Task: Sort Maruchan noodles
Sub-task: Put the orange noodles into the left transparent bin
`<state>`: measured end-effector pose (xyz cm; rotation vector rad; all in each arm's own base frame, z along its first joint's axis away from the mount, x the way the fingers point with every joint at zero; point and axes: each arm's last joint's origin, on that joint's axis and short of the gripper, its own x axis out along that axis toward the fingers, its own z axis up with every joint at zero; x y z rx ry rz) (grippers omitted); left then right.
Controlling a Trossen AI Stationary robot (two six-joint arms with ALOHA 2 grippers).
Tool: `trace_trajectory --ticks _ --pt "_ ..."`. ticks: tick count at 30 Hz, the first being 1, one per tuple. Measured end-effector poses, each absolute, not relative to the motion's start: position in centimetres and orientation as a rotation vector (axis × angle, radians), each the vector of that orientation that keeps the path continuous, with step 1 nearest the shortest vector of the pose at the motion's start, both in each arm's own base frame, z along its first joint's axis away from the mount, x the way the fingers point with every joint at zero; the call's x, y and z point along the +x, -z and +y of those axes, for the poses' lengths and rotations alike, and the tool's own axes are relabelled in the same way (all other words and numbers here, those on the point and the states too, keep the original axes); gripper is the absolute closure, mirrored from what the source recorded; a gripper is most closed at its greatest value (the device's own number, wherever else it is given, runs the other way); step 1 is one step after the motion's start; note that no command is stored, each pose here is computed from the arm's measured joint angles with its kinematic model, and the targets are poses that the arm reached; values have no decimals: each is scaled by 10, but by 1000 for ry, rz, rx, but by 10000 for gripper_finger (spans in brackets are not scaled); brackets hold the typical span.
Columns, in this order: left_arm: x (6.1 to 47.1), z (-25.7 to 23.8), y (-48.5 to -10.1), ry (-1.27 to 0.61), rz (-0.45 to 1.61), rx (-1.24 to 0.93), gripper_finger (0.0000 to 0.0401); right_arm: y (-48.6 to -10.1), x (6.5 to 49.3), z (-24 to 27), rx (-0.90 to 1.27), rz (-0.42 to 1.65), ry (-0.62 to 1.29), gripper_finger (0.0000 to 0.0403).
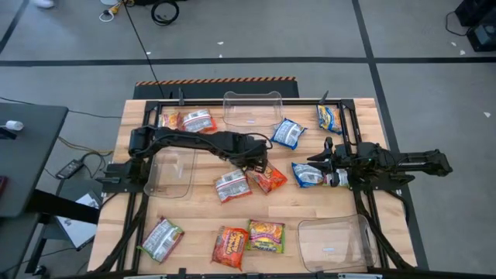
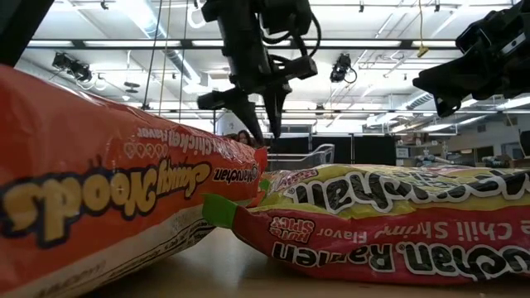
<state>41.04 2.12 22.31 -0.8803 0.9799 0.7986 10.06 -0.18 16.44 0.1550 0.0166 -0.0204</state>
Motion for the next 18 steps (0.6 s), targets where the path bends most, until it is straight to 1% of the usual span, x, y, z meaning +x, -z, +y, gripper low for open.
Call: trace_trajectory --ticks 4,6,9,12,18 --pt "416 23 -226 -739 929 -798 275 -164 101 -2 155 17 21 316" --pt "420 23 -228 -714 896 -803 275 -164 101 -2 155 17 21 316" --pt "430 25 -234 -652 790 -845 275 -164 101 -2 155 17 21 316" --pt "439 26 -241 -530 719 -955 275 -164 101 -2 155 17 21 316" --pt "451 20 -252 -260 674 -1056 275 -164 101 -2 155 17 21 316"
